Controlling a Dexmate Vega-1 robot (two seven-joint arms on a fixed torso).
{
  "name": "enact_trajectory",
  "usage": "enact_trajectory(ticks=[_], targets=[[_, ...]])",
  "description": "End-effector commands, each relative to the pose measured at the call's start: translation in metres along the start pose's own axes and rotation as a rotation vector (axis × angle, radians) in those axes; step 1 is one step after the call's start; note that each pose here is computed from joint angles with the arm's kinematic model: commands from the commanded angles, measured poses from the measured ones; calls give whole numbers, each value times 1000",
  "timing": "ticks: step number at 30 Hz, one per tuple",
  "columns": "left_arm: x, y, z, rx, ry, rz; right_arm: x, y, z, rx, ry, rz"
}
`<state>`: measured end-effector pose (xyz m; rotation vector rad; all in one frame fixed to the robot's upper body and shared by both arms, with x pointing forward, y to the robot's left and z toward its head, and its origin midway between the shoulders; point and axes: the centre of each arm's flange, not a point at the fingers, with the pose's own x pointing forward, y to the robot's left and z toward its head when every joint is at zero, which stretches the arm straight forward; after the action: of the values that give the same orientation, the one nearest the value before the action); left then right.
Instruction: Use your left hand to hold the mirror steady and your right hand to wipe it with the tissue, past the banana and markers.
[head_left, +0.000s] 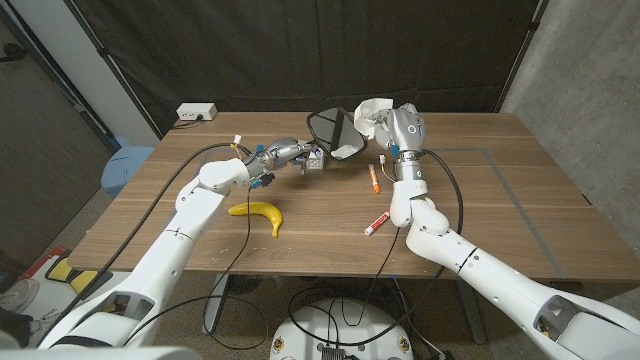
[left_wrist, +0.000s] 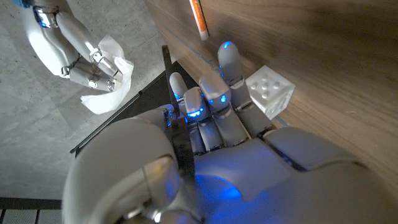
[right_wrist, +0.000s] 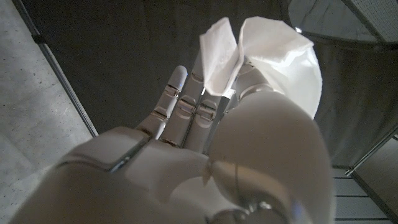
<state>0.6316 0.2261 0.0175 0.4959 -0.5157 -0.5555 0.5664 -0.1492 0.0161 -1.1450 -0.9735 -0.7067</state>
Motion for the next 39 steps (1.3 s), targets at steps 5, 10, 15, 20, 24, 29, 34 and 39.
enact_trajectory(ticks=[5, 10, 15, 20, 24, 29, 34, 39], targets=[[-1, 0, -25, -276, 21, 64, 2, 7, -28, -263, 102, 206], [-5, -3, -27, -340, 66, 75, 2, 9, -38, -314, 153, 285], [-9, -6, -26, -355, 124, 71, -2, 11, -49, -355, 201, 332], [-14, -9, -25, -363, 167, 74, -7, 16, -58, -386, 249, 368], [-20, -13, -23, -383, 198, 90, -10, 19, -64, -405, 288, 391], [-32, -16, -19, -402, 225, 145, -13, 21, -71, -425, 315, 411], [-40, -16, -19, -424, 248, 193, -14, 21, -76, -438, 332, 428], [-42, -18, -27, -492, 327, 195, -12, 21, -77, -467, 328, 449]])
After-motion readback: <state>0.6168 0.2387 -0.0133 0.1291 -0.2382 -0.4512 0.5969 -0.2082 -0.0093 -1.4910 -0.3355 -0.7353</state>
